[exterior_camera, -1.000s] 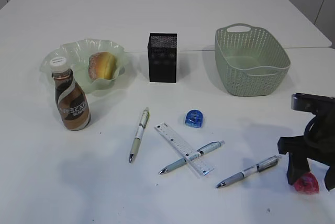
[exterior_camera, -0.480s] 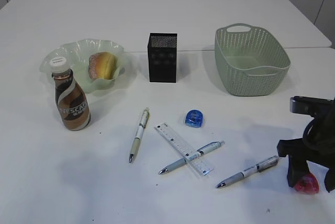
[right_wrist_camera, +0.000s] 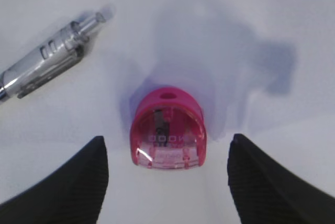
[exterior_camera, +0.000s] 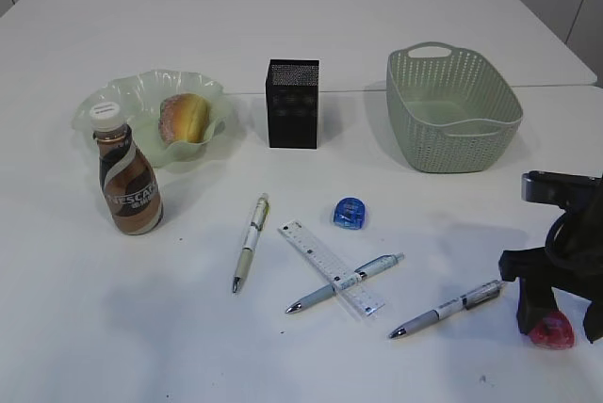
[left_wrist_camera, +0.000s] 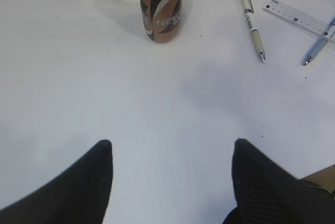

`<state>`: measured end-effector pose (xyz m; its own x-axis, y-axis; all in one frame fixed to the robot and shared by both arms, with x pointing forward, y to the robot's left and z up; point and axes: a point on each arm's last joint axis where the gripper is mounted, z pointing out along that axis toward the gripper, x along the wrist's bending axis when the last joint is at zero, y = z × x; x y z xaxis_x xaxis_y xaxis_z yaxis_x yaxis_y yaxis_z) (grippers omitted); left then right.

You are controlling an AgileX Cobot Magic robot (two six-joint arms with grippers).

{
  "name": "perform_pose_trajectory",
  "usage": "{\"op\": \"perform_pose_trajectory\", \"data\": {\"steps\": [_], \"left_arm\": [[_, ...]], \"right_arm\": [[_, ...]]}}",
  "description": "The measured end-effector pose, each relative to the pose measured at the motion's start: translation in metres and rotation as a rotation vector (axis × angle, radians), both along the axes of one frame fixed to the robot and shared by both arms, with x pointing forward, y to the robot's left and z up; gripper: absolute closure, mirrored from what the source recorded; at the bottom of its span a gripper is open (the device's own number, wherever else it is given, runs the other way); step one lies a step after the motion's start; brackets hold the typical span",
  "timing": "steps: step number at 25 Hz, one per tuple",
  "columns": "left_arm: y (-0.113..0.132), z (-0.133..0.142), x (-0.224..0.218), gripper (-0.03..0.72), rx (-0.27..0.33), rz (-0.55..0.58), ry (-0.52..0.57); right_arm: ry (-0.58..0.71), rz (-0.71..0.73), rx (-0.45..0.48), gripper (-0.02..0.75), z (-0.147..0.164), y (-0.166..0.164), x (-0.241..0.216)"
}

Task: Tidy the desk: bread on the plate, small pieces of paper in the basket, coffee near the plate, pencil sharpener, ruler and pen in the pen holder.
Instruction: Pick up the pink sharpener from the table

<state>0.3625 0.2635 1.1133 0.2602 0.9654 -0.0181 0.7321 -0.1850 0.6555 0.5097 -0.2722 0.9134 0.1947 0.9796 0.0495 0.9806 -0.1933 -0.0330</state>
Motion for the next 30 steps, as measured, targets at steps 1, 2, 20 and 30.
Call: {"op": "perform_pose_trajectory", "data": {"steps": [1, 2, 20, 30], "left_arm": [[0.000, 0.000, 0.000, 0.187, 0.000, 0.000, 0.000], [0.000, 0.000, 0.000, 0.187, 0.001, 0.000, 0.002], [0.001, -0.001, -0.001, 0.187, 0.007, 0.001, 0.020], [0.001, -0.001, -0.001, 0.188, 0.008, 0.001, 0.019]], "right_arm": [[0.000, 0.000, 0.000, 0.186, 0.000, 0.000, 0.000], [0.000, 0.000, 0.000, 0.186, 0.000, 0.000, 0.000], [0.029, 0.003, -0.009, 0.186, -0.009, -0.001, 0.001], [0.018, 0.002, -0.009, 0.186, -0.011, -0.001, 0.002]]}}
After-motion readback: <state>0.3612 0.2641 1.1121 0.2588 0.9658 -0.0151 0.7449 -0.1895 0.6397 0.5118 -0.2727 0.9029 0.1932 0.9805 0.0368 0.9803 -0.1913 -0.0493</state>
